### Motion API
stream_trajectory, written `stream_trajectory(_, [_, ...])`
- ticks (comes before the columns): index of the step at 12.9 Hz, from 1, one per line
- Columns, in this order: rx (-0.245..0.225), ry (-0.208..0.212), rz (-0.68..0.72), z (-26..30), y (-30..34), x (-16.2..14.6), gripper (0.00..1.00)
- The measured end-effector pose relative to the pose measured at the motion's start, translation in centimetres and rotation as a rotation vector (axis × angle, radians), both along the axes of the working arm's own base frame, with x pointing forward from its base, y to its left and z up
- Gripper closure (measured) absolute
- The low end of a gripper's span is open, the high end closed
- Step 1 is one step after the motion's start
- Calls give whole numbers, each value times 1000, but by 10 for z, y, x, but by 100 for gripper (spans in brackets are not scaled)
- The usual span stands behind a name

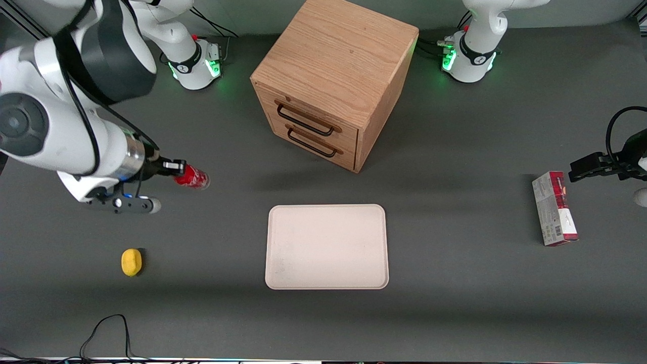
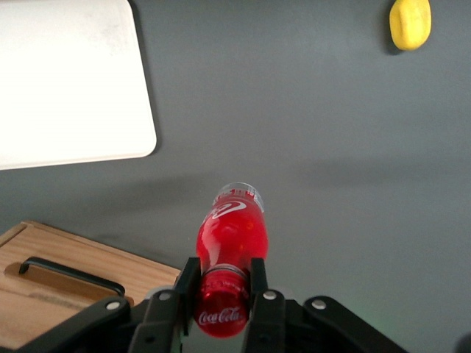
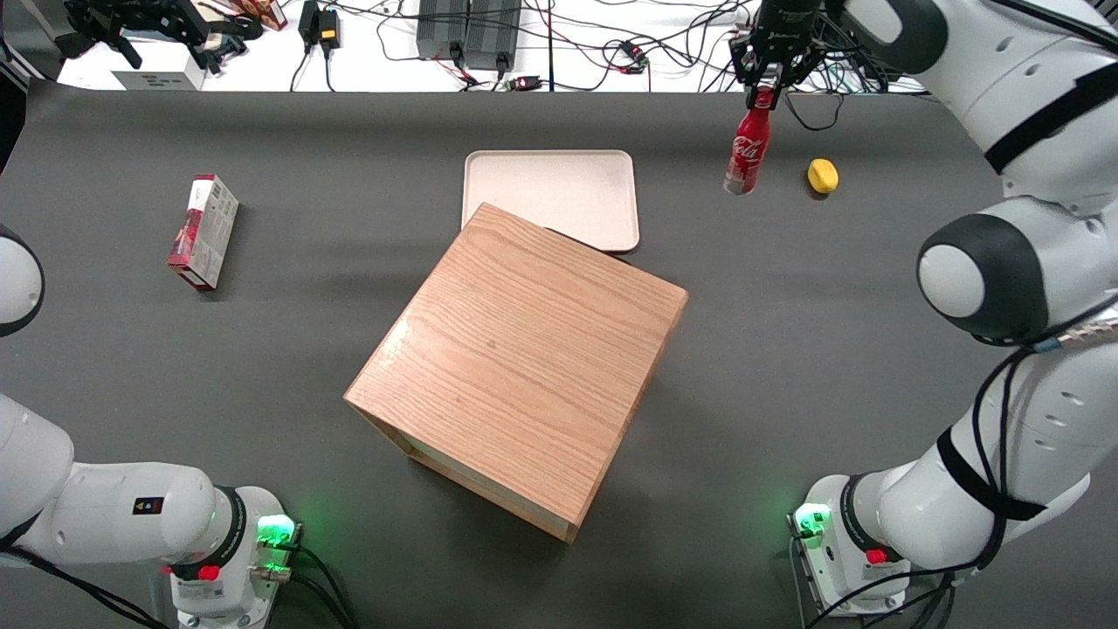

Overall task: Place coke bottle on tray
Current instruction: 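Carry the held bottle over the white tray and lower it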

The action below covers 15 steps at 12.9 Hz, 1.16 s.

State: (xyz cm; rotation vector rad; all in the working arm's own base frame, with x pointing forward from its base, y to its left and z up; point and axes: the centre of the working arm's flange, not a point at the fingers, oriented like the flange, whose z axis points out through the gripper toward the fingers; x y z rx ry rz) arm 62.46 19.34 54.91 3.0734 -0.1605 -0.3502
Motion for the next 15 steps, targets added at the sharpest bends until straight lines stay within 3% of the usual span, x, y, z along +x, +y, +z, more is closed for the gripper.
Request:
stream_trajectory(3, [-6,-30,-59,-19,19,26,69])
stream_trajectory(9, [47,-186,-322,-118,75,86,69])
stream_trajectory(13, [76,-257,-439,-169,92,106,69])
stream_trajectory(15, [86,-273,-449,-193,109,108,69])
